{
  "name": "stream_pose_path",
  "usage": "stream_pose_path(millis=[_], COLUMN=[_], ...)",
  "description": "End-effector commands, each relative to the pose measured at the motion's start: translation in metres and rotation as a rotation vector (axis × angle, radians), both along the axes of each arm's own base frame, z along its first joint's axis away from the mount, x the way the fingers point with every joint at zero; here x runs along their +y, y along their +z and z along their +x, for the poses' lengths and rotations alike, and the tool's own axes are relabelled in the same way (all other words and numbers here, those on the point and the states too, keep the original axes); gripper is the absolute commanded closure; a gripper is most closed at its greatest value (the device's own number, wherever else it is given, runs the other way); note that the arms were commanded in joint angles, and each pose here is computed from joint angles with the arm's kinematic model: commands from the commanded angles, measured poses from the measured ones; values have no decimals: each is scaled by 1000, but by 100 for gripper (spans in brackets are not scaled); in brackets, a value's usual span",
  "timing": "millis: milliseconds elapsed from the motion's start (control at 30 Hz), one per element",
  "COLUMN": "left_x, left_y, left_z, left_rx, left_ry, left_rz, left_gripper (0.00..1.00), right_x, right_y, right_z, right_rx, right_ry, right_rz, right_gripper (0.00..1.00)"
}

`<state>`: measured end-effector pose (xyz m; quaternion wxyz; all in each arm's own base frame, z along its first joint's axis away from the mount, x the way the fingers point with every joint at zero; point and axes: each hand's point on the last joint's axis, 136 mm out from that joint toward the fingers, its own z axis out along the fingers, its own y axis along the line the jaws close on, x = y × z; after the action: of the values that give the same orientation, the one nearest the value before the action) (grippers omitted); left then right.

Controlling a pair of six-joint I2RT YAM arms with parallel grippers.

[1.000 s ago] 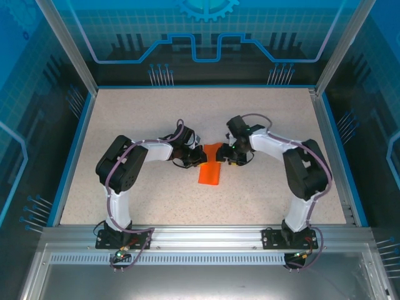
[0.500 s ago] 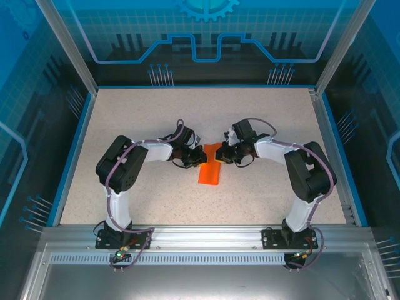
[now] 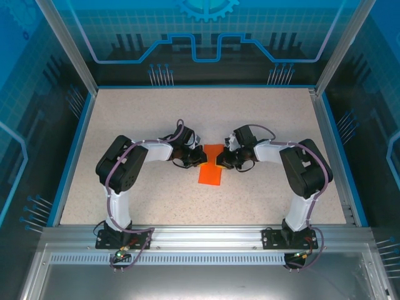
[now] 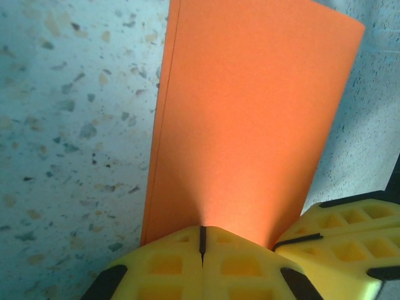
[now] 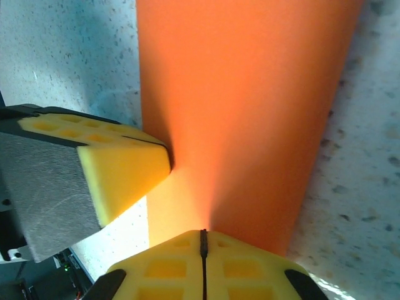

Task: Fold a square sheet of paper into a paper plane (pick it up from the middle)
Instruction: Fold the square sheet of paper in half at the center of the table.

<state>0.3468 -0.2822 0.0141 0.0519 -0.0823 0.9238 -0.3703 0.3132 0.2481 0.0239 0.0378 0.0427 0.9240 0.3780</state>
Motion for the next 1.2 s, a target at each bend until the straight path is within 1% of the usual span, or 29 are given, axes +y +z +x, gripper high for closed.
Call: stream_pose_path(millis=[0, 267, 433, 567, 767, 1033, 1100, 1167], left_x=[13, 15, 15, 14, 14, 14, 14, 14], left_y=[-38, -43, -42, -42, -42, -41, -42, -42], left_z=[-22, -25, -25, -25, -25, -24, -25, -25], left_rx=[87, 97, 97, 95, 96, 95, 97, 96], left_ry=[-10, -9, -11, -11, -14, -14, -15, -15], left_rz=[96, 101, 101, 101, 101, 100, 101, 101], left_gripper=[100, 100, 100, 100, 100, 100, 100, 100], right_x=[-8, -21, -7, -1, 0, -14, -13, -9], right_y=[-15, -34, -1, 11, 0, -29, -28, -18], right_z=[-5, -17, -12, -15, -27, -40, -40, -38], right_rx=[27, 60, -17, -41, -6, 51, 53, 36], right_ry=[2, -4, 17, 25, 36, 26, 29, 32], right_rz=[9, -36, 55, 95, 107, 20, 31, 54], right_gripper=[93, 94, 94, 93, 93, 94, 94, 94])
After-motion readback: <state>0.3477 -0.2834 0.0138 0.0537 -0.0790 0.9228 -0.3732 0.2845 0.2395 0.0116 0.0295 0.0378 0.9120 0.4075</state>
